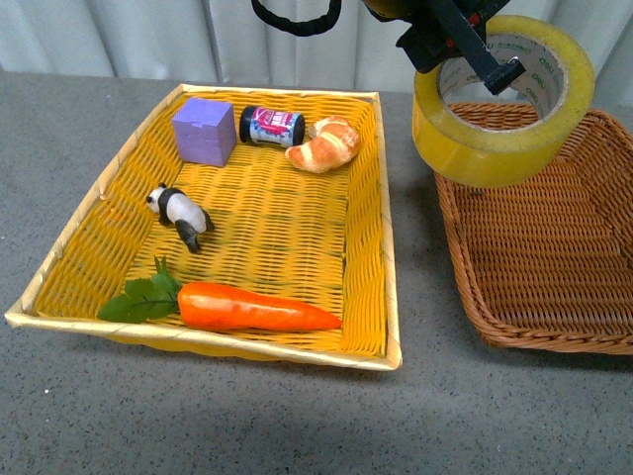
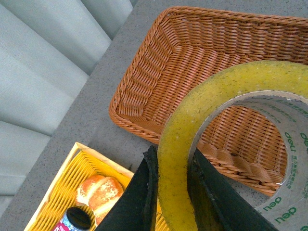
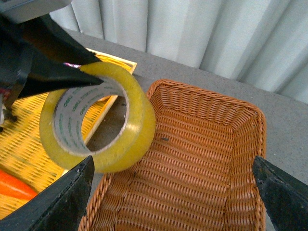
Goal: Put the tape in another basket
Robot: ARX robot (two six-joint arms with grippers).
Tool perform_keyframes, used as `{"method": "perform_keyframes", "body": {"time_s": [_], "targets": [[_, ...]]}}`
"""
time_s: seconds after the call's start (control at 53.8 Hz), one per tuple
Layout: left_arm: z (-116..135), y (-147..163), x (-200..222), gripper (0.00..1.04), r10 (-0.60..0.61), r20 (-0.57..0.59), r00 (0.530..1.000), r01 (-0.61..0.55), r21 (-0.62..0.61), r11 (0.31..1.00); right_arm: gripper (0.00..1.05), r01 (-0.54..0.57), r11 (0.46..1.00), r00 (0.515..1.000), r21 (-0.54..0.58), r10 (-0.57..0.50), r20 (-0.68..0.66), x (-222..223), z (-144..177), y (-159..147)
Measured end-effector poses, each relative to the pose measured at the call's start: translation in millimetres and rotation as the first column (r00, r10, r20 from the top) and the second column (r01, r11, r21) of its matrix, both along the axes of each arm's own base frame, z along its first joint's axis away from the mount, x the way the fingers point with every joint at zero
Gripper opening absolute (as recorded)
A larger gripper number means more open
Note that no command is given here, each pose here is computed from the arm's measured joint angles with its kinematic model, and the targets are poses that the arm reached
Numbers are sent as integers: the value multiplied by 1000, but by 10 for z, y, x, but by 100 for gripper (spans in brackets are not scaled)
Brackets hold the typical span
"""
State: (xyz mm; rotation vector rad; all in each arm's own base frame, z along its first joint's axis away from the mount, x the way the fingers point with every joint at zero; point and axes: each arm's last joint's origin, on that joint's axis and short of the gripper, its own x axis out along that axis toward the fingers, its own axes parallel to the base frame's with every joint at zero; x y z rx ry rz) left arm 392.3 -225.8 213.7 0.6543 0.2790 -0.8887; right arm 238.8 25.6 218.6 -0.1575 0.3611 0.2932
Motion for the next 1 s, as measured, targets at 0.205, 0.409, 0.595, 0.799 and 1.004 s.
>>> {"method": "perform_keyframes", "body": {"time_s": [0.205,0.409,0.595,0.799,1.004], "targets": [[0,-2,-1,15,-1,0,1000,1,0,1000,96,22,999,997,41,-19,-75,389,-25,130],[0,-2,-1,15,-2,1,1000,2,1,1000,96,56,998,990,34,-51,-130,571,-133,241],[0,-2,-1,15,-2,2,1000,2,1,1000,96,74,996,983,40,-66,-171,631,-240,316],[0,0,0,15,-1,2,1000,1,2,1000,75,115,991,969,75,-95,-227,665,-294,323],[0,-11,-6,15,-4,2,1000,4,1,1000,40,128,986,961,109,-96,-258,665,-322,321]]}}
